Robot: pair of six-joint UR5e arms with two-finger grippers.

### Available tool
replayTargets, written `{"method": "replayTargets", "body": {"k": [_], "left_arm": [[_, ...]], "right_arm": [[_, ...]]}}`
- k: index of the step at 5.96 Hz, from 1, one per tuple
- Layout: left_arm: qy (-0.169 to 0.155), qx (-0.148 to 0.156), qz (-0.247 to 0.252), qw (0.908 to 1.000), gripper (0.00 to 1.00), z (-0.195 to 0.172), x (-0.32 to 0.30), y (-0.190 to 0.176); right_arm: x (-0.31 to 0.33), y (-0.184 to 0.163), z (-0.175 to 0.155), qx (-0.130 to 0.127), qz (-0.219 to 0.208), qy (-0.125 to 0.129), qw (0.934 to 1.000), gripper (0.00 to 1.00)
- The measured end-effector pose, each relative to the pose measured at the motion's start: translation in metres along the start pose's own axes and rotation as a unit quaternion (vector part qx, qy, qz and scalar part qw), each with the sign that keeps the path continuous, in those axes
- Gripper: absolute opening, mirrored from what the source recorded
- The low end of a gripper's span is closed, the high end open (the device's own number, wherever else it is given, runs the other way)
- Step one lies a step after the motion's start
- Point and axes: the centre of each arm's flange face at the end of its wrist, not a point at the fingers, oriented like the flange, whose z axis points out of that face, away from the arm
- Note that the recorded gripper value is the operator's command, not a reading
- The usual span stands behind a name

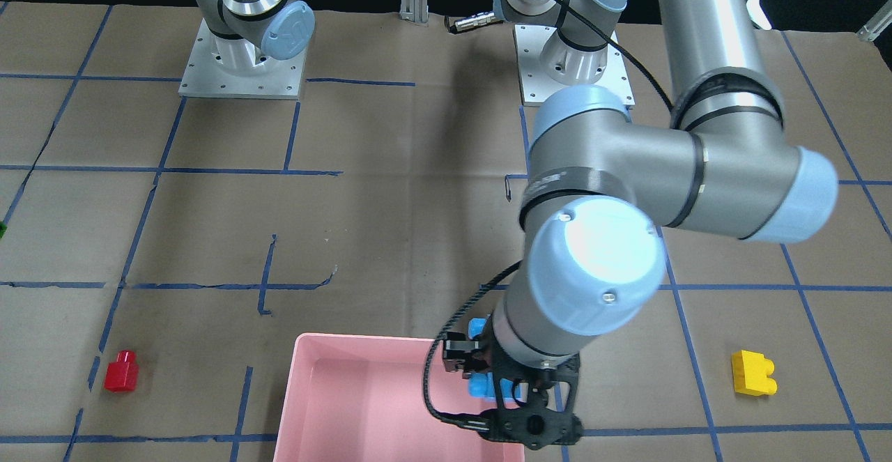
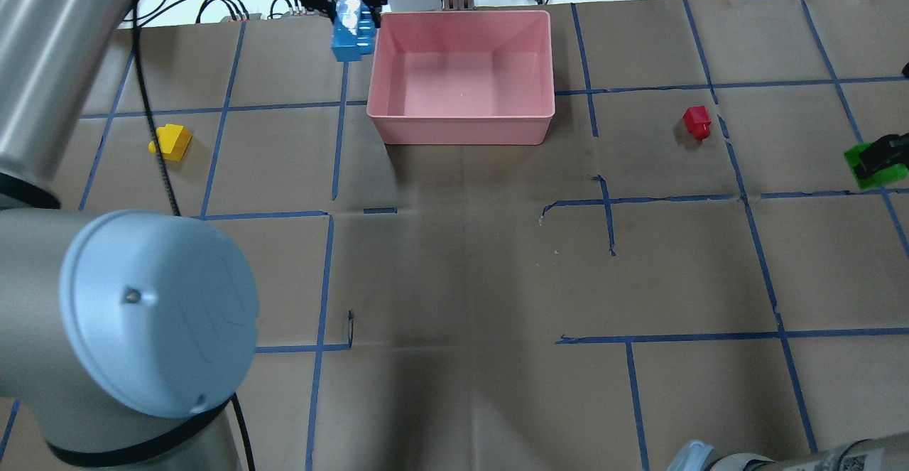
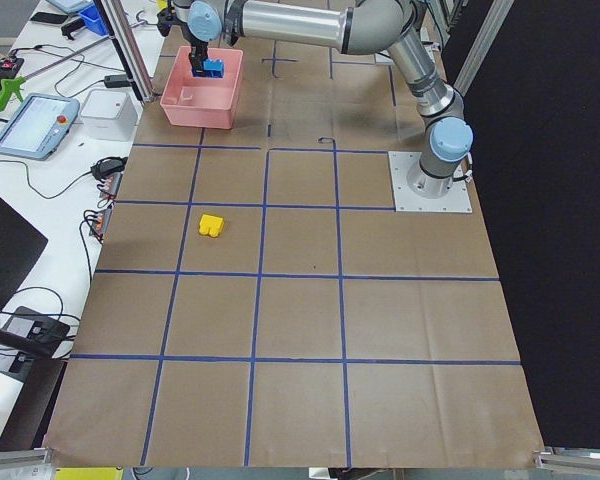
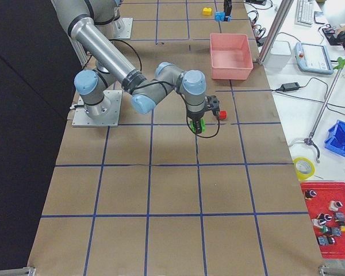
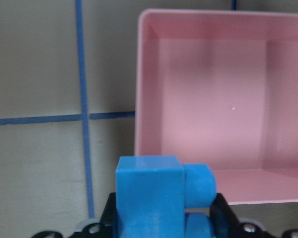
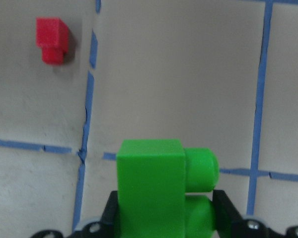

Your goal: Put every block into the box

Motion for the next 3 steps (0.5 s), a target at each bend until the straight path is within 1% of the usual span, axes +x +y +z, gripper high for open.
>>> {"method": "replayTargets", "body": {"k": [1,2,3], "left_arm": [[-0.013,-0.01,0.004,0.9999,0.0,0.033,0.023,-0.001],[-0.016,-0.011,0.003,0.9998,0.0,0.057,0.03,-0.002],[-0.015,-0.001,0.0,0.9999,0.0,0.068,0.031,-0.005]], "right_arm": [[-0.005,-0.017,-0.016,0.039,0.033,-0.034,0.9981,0.06],[-0.021,-0.031,-0.019,0.053,0.06,-0.067,0.9945,0.06],[-0.05,-0.05,-0.015,0.053,0.067,-0.087,0.9926,0.07]]}}
